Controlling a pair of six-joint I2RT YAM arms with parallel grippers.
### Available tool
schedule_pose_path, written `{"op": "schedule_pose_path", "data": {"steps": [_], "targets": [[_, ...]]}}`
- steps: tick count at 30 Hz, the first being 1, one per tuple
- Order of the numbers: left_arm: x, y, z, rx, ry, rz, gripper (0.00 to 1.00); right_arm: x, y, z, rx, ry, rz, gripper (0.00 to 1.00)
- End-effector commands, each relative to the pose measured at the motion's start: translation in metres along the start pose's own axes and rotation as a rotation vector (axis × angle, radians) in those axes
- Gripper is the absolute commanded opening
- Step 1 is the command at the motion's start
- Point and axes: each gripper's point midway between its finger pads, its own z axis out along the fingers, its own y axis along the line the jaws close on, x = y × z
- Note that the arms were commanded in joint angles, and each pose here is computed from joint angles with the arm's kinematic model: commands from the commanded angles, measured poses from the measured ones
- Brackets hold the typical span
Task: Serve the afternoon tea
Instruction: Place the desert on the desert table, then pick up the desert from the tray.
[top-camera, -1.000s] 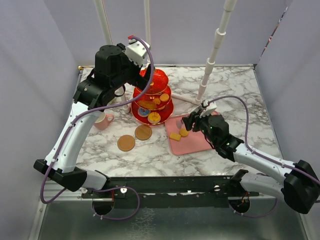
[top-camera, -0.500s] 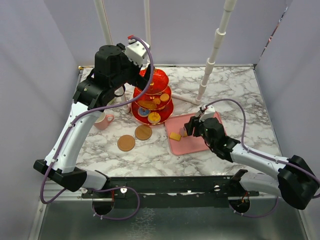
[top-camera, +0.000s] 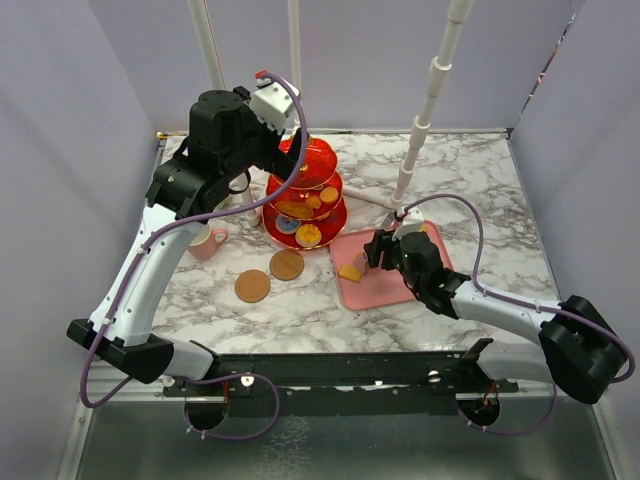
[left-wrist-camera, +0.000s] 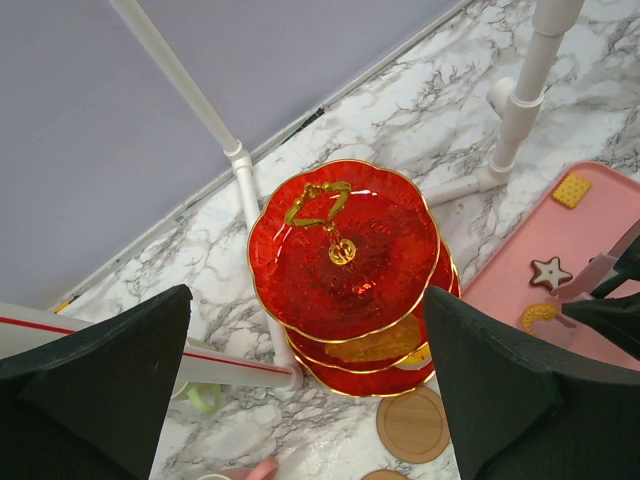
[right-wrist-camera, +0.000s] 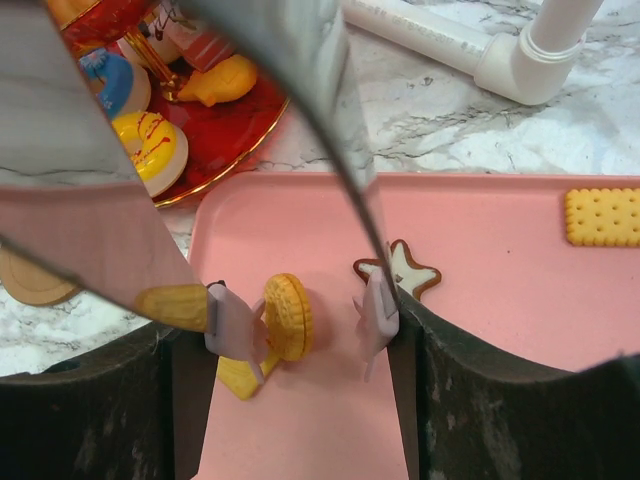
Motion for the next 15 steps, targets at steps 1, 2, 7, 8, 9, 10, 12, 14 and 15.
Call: {"op": "schedule_pose_path", "data": {"steps": [1, 2, 7, 8, 9, 10, 12, 14, 15], "targets": [[-0.0143, 0.0041, -0.0098, -0.015, -0.042, -0.002, 0.99, -0.0077, 0.0024, 0.0045, 0.003, -0.019, -0.018, 0.63], [-0.0141, 0.0039, -0.0096, -0.014, -0.041, -0.002, 0.99, -0.0077, 0.0023, 0.0045, 0.003, -0.019, -0.022, 0.63], [-0.0134, 0.0039, -0.0096, -0.014, -0.040, -0.001, 0.99, -0.0088, 0.0035, 0.0023, -0.008, -0.025, -0.039, 0.63], [-0.0132, 0.0043, -0.0094, -0.015, -0.039, 0.000, 0.99, -0.0094, 0.0042, 0.0018, -0.010, -0.027, -0.037, 0.63], [-0.0131, 0.0039, -0.0093, -0.013, -0.039, -0.001, 0.99, -0.0103, 0.0047, 0.0018, -0.013, -0.031, -0.033, 0.62], [-0.0131, 0.0036, -0.0088, -0.013, -0.039, -0.002, 0.99, -0.0105, 0.0051, 0.0015, -0.014, -0.034, -0.025, 0.61], [-0.0138, 0.0037, -0.0092, -0.012, -0.041, -0.001, 0.99, -0.0097, 0.0056, 0.0016, -0.018, -0.039, -0.016, 0.57], [-0.0154, 0.0041, -0.0099, -0.014, -0.046, -0.001, 0.99, -0.0084, 0.0060, 0.0025, -0.019, -0.038, -0.009, 0.56], [-0.0161, 0.0042, -0.0108, -0.014, -0.048, -0.001, 0.99, -0.0073, 0.0062, 0.0029, -0.021, -0.035, -0.015, 0.56]]}}
